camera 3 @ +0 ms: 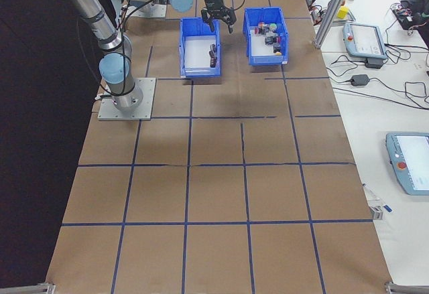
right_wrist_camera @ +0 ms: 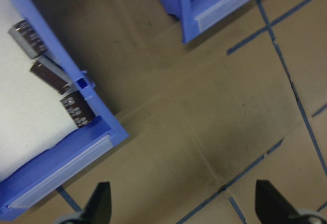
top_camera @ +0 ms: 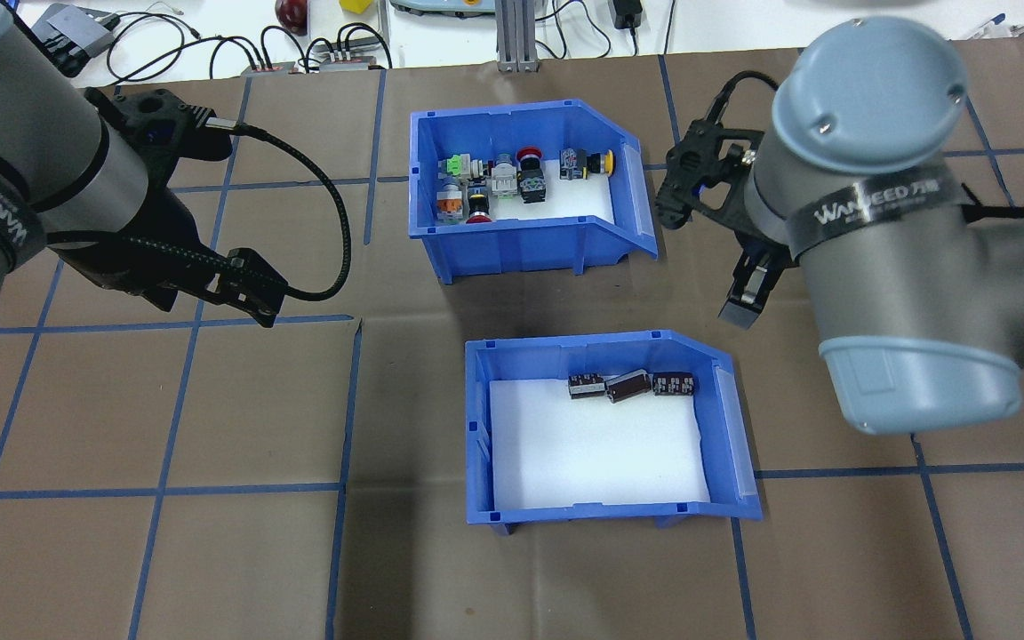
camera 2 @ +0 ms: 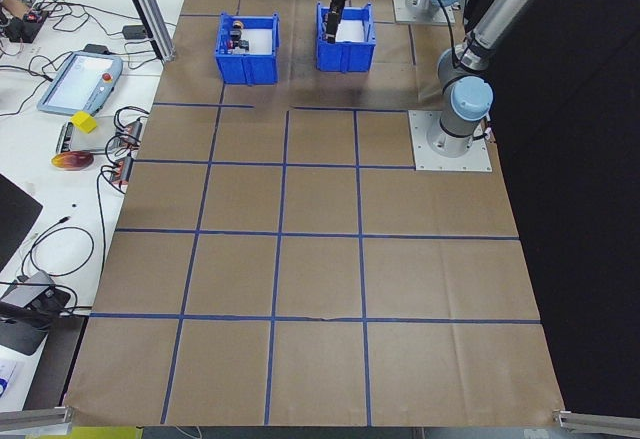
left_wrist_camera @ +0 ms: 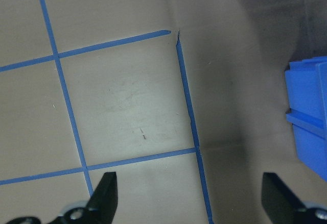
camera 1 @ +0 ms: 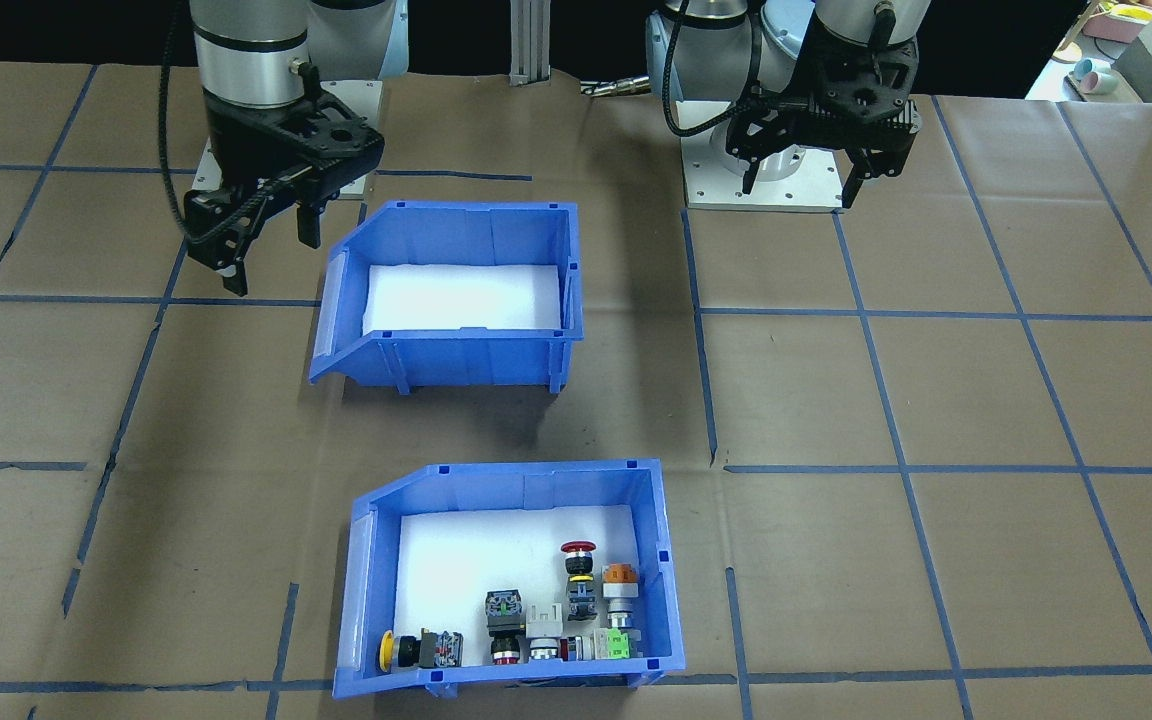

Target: Place button box in front

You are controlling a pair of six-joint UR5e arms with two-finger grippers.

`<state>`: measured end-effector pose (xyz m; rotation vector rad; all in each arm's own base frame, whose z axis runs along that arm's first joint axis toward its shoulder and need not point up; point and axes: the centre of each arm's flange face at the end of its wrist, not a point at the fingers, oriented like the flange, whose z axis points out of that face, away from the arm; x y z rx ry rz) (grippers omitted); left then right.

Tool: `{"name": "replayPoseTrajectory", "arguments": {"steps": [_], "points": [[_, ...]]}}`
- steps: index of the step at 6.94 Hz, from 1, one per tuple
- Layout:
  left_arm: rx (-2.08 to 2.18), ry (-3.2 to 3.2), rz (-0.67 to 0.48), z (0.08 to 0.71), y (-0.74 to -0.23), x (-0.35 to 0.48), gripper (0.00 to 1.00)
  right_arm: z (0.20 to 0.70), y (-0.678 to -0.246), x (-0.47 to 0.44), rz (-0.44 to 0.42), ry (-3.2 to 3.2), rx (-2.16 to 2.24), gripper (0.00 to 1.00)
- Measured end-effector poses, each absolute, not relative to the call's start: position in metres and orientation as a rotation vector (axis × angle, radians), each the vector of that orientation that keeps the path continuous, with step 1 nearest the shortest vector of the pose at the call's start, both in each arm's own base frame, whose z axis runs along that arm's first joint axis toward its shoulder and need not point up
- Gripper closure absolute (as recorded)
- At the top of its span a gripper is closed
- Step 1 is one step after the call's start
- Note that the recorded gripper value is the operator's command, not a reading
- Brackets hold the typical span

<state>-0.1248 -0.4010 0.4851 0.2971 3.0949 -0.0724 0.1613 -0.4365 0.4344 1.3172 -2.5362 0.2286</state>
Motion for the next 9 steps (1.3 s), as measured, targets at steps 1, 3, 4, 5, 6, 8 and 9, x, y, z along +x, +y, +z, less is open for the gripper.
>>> {"name": "replayPoseTrajectory", "arguments": {"steps": [1, 3, 4, 5, 6, 8, 9], "points": [[0.297, 3.095, -0.071, 0.485, -0.401, -0.125, 0.01, 0.440, -0.460, 0.146, 0.247, -2.631, 1.163, 0.00], [0.297, 3.095, -0.070, 0.485, -0.401, -0.125, 0.01, 0.465, -0.495, 0.132, 0.271, -2.844, 0.849, 0.00], [0.297, 3.095, -0.070, 0.485, -0.401, -0.125, 0.01, 0.479, -0.506, 0.132, 0.246, -2.954, 0.651, 0.00], [0.297, 3.095, -0.070, 0.485, -0.401, -0.125, 0.01, 0.486, -0.512, 0.133, 0.185, -3.041, 0.456, 0.00], [0.298, 3.095, -0.070, 0.485, -0.401, -0.125, 0.01, 0.486, -0.514, 0.134, 0.105, -3.101, 0.294, 0.00], [0.298, 3.094, -0.069, 0.484, -0.401, -0.125, 0.01, 0.476, -0.509, 0.132, -0.035, -3.137, 0.072, 0.00], [0.298, 3.094, -0.068, 0.484, -0.401, -0.125, 0.01, 0.475, -0.507, 0.129, -0.065, -3.136, -0.002, 0.00]]}}
